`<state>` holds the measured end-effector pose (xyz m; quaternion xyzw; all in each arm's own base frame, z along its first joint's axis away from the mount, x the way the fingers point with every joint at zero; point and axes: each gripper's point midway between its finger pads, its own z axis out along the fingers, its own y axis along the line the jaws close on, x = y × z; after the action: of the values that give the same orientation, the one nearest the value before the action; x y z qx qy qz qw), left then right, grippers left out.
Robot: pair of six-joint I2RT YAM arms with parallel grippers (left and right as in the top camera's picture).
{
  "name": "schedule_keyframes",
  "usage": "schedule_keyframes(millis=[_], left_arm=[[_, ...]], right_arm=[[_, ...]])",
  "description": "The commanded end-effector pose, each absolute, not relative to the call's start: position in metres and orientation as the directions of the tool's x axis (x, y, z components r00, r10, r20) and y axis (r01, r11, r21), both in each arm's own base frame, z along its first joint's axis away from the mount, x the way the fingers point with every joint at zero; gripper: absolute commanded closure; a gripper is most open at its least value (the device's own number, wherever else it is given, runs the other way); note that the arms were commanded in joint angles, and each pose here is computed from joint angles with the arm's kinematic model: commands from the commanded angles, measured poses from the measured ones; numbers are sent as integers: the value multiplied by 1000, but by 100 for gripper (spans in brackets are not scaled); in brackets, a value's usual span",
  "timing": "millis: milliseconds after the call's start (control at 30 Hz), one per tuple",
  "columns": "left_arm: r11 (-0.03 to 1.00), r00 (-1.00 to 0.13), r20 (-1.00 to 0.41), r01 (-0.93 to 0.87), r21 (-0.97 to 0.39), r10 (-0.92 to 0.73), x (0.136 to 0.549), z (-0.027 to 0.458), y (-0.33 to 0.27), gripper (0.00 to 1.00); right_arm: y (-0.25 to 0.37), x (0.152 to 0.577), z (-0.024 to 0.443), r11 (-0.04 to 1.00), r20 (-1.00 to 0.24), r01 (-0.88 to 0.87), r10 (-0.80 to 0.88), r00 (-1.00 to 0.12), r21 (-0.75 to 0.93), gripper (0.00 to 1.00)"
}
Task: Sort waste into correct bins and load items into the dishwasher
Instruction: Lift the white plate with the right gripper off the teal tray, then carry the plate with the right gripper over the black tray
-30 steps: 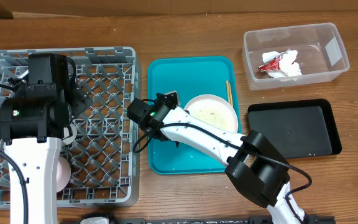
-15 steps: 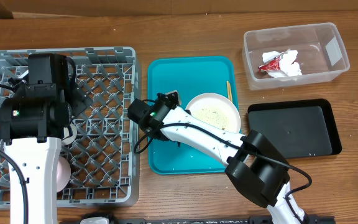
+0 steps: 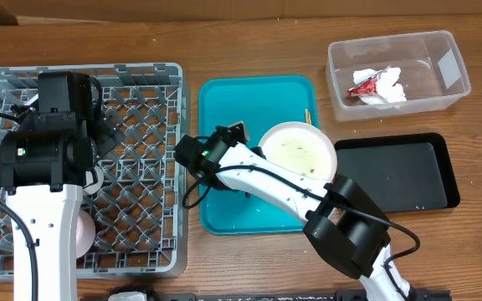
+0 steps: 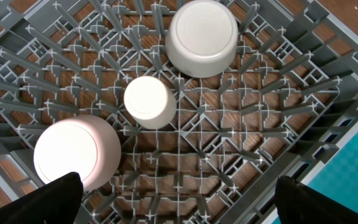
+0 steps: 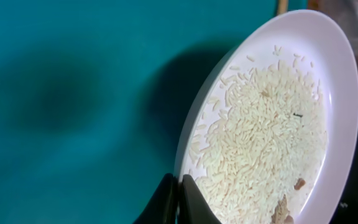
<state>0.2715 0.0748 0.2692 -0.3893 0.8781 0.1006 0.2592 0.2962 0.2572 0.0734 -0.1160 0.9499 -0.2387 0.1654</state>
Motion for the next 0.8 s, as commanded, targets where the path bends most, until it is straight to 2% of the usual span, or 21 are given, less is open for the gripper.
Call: schedule_keyframes(millis=[0, 200, 367, 467, 767], left_arm=[[668, -553, -530, -743, -35, -643, 272, 267, 74, 0], [668, -553, -530, -743, -35, -643, 272, 267, 74, 0], [668, -553, -530, -743, -35, -643, 272, 267, 74, 0], [668, -553, -530, -743, -35, -643, 272, 267, 74, 0], [668, -553, -530, -743, -35, -643, 272, 267, 74, 0]], right_arm=[[249, 312, 89, 853, -346, -33, -246, -905, -520, 96], [238, 317, 95, 867, -390, 85, -131, -912, -491, 96], [222, 330, 103, 867, -455, 258, 40, -889, -427, 96], [207, 342, 110, 848, -482, 362, 149, -863, -387, 96], [143, 380, 129, 775, -486, 534, 342, -804, -338, 96]])
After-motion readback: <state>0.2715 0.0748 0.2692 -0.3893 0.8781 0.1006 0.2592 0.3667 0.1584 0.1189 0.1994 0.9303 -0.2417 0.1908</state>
